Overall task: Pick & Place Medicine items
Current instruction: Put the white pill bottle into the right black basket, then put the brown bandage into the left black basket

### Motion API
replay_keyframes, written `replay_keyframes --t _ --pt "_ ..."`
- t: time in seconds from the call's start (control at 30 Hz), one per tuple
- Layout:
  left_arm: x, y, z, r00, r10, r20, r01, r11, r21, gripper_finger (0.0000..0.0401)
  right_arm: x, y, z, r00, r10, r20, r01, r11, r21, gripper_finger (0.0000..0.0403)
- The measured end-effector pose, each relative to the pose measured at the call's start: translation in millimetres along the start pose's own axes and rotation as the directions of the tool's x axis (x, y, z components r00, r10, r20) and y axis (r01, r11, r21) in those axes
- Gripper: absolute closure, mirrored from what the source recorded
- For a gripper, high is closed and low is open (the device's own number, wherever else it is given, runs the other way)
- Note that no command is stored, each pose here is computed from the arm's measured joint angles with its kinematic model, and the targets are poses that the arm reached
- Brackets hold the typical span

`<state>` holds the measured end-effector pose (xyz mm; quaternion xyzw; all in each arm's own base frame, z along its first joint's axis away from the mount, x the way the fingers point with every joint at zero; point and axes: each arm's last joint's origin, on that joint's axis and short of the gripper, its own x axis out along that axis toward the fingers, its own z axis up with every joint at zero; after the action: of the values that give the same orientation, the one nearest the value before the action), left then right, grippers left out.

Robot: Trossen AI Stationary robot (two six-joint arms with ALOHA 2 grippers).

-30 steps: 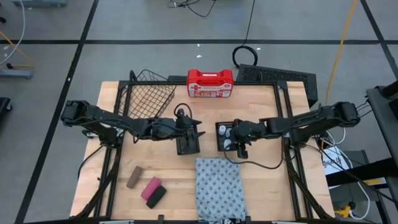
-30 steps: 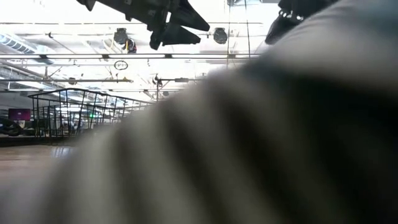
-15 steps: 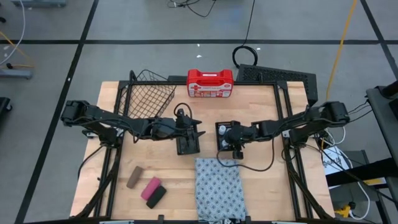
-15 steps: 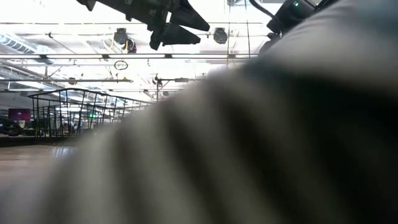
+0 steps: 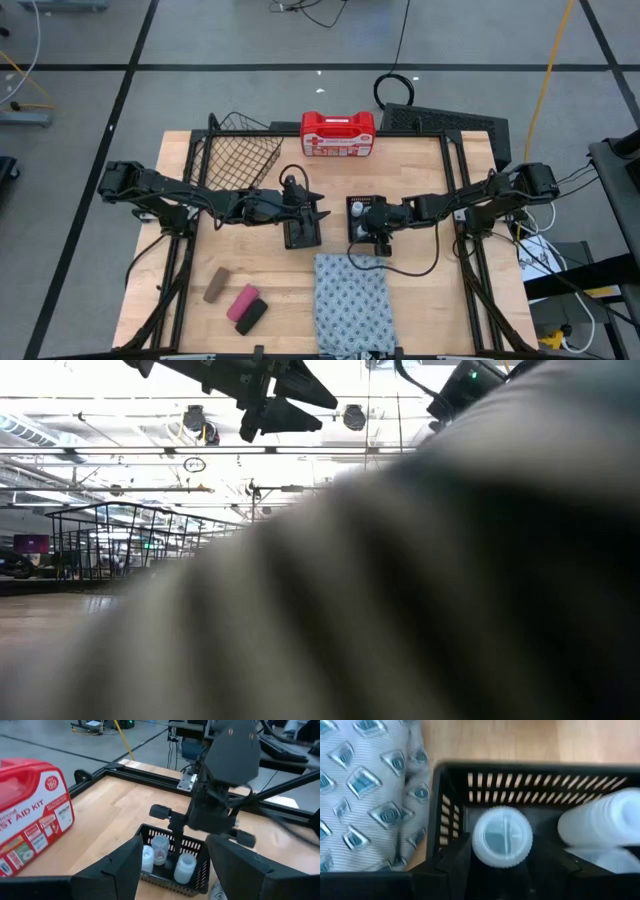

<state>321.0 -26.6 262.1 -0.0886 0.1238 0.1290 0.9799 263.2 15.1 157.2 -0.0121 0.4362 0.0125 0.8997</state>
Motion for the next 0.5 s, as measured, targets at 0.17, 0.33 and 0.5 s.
replay_keyframes --t 0.17,0.33,0.5 --pt "0.0 0.0 0.0 1.0 0.0 0.0 0.0 1.0 -0.019 0.0169 -1.7 0.0 1.5 1.0 0.0 0.014 0.0 1.0 0.0 0.0212" --pt "0.0 0.0 0.0 1.0 0.0 0.0 0.0 1.0 -0.015 0.0169 -16.2 -0.3 6.9 0.998 0.001 0.069 -0.002 1.0 0.002 0.021" --pt "-4.2 0.7 2.2 1.0 -0.007 -0.009 0.007 1.0 0.012 0.0169 -46.6 -1.0 13.3 0.987 0.002 0.16 -0.003 1.0 0.004 0.0215"
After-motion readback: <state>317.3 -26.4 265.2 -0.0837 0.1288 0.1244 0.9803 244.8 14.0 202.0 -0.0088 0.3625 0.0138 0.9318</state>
